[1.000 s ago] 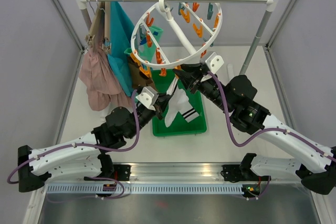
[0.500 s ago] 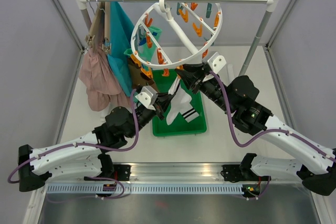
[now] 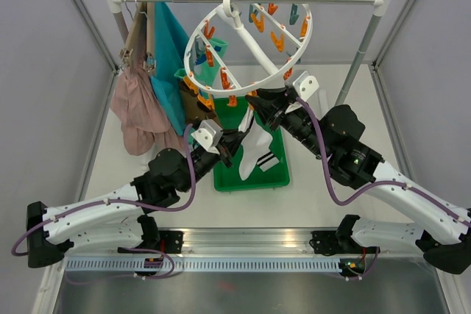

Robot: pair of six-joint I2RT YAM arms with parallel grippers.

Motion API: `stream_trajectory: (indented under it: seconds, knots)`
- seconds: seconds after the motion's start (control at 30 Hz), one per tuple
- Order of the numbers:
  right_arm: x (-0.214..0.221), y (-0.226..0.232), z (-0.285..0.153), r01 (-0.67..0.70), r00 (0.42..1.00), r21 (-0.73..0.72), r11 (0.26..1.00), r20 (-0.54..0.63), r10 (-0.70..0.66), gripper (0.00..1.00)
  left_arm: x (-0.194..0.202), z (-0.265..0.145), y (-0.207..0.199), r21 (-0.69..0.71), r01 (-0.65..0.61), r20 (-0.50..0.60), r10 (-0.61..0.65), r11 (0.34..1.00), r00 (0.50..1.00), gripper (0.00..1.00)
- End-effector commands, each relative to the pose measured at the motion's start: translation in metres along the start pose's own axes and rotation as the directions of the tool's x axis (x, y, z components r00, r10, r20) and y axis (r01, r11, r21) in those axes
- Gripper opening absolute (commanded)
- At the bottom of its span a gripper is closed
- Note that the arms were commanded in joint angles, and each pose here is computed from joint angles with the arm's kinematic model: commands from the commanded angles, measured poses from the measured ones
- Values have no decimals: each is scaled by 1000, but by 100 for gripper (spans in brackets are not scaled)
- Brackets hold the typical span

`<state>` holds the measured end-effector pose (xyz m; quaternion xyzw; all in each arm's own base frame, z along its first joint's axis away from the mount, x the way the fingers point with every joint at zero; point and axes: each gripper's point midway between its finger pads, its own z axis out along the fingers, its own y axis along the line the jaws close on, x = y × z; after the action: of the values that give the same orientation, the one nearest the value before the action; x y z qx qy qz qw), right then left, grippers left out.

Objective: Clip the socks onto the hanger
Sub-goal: Clamp the sock onto the hanger.

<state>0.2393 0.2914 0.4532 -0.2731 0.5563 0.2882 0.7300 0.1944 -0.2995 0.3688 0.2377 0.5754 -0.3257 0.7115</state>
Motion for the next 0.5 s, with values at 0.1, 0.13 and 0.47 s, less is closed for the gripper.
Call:
stream_trajectory:
  seconds: [0.1, 0.13, 0.47]
  knots:
    - [-25, 0, 0, -36, 998, 2, 999, 54, 36, 0, -34, 7, -5, 24, 50, 94, -52, 998, 994, 2]
    - [-25, 1, 0, -39, 998, 1, 999, 55, 38, 0, -36, 7, -5, 26, 52, 101, -54, 998, 993, 2]
    - [-27, -2, -1, -44, 998, 12, 999, 53, 43, 0, -35, 8, 2, -3, 61, 109, -60, 998, 992, 2]
